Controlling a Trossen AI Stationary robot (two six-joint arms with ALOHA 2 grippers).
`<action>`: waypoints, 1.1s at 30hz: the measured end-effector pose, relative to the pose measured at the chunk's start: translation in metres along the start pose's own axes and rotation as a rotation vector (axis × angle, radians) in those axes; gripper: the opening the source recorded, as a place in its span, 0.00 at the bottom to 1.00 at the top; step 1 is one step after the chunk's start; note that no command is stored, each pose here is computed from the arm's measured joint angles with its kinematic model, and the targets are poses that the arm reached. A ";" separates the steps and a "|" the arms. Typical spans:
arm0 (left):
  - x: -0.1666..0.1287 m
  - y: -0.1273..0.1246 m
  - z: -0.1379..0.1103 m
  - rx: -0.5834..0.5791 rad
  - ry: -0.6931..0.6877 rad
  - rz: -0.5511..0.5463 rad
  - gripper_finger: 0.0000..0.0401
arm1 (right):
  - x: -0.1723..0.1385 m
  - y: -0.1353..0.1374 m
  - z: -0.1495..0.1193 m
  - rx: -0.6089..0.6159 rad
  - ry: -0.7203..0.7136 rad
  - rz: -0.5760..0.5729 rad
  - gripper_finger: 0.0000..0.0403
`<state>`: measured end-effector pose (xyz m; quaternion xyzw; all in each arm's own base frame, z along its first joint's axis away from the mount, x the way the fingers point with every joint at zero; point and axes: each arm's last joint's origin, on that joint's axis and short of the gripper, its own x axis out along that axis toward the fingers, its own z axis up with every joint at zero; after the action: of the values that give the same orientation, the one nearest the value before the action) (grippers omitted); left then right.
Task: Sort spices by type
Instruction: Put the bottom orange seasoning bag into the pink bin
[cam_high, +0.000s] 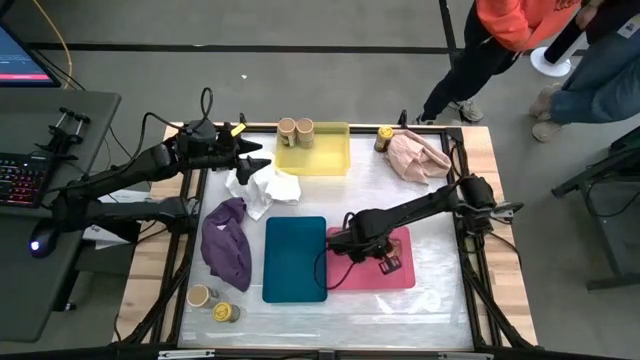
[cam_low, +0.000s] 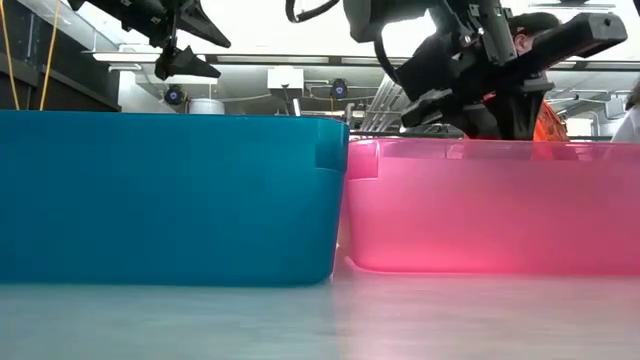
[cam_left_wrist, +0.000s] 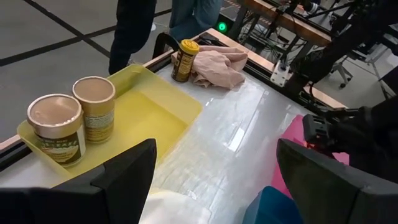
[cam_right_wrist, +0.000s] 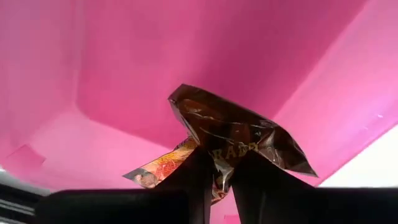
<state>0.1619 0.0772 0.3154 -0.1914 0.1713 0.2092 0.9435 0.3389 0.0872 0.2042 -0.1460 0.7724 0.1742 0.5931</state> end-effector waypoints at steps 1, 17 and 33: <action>0.000 0.000 0.000 0.000 0.000 0.000 0.80 | 0.000 0.000 0.001 0.000 -0.002 -0.002 0.12; 0.000 0.000 0.000 0.001 0.000 0.000 0.80 | -0.005 0.002 -0.006 0.117 0.009 0.007 0.59; 0.000 0.000 0.000 0.002 0.001 0.000 0.80 | 0.017 0.030 -0.059 0.963 -0.369 0.112 0.01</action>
<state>0.1619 0.0771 0.3153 -0.1907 0.1719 0.2092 0.9436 0.2705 0.0873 0.2045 0.2183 0.6540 -0.1468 0.7092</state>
